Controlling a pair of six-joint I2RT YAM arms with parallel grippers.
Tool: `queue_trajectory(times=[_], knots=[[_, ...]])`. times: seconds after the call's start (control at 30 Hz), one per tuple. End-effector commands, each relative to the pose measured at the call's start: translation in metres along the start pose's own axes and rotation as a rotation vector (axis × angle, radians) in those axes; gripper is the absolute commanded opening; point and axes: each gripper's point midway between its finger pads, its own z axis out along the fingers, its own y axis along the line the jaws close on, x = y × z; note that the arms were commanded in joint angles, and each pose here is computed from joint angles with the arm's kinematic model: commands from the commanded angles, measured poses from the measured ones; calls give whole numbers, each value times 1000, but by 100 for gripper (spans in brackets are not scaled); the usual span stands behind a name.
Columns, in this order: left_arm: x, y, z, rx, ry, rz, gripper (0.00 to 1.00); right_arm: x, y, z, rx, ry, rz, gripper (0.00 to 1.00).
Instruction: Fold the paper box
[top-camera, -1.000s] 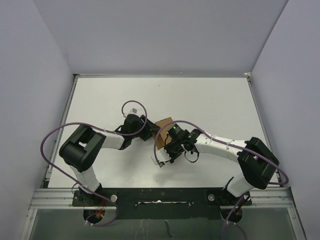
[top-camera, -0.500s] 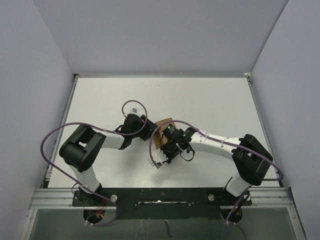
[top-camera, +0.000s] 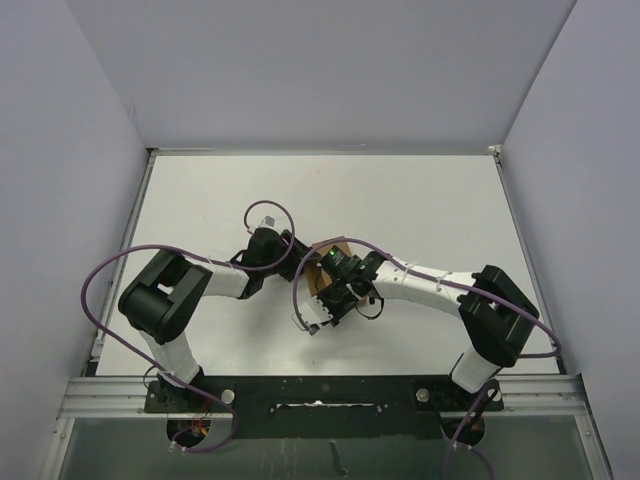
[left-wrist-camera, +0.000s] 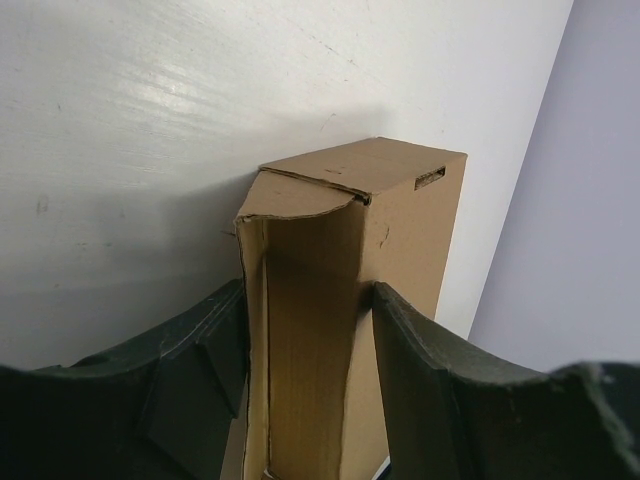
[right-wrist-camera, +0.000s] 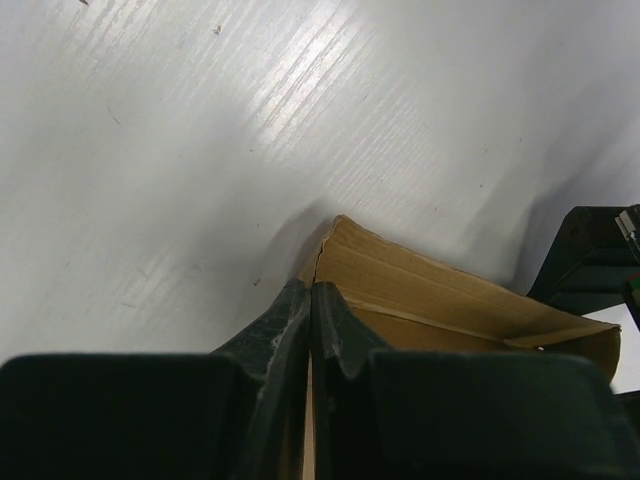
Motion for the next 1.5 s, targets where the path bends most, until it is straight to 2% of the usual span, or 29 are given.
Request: queue_trajectory(times=[0.0, 0.17, 0.43, 0.6, 0.9, 1.0, 1.1, 1.17, 1.3, 1.47], knots=[[8, 17, 3, -61, 31, 5, 46, -14, -23, -6, 47, -27, -44, 3], [8, 17, 3, -60, 29, 7, 45, -22, -27, -7, 44, -61, -40, 3], [9, 17, 3, -57, 32, 8, 45, -17, -29, 0, 33, -37, -23, 5], [8, 8, -1, -28, 32, 20, 46, -20, -21, -5, 30, -67, -10, 17], [-4, -9, -15, -1, 5, 36, 54, -44, -14, -71, 106, -344, 58, 45], [-5, -8, -17, -1, 3, 37, 57, -21, -21, -99, 194, -419, 223, 49], [-8, -8, -20, 7, -4, 38, 63, 13, -25, -112, 253, -500, 469, 52], [-9, -12, -23, 21, -8, 43, 67, 29, -22, -115, 252, -544, 577, 56], [-12, -21, -30, 49, -20, 63, 69, 56, -17, -110, 249, -505, 708, 62], [-11, -22, -39, 59, -22, 95, 70, 78, -21, -105, 230, -532, 942, 63]])
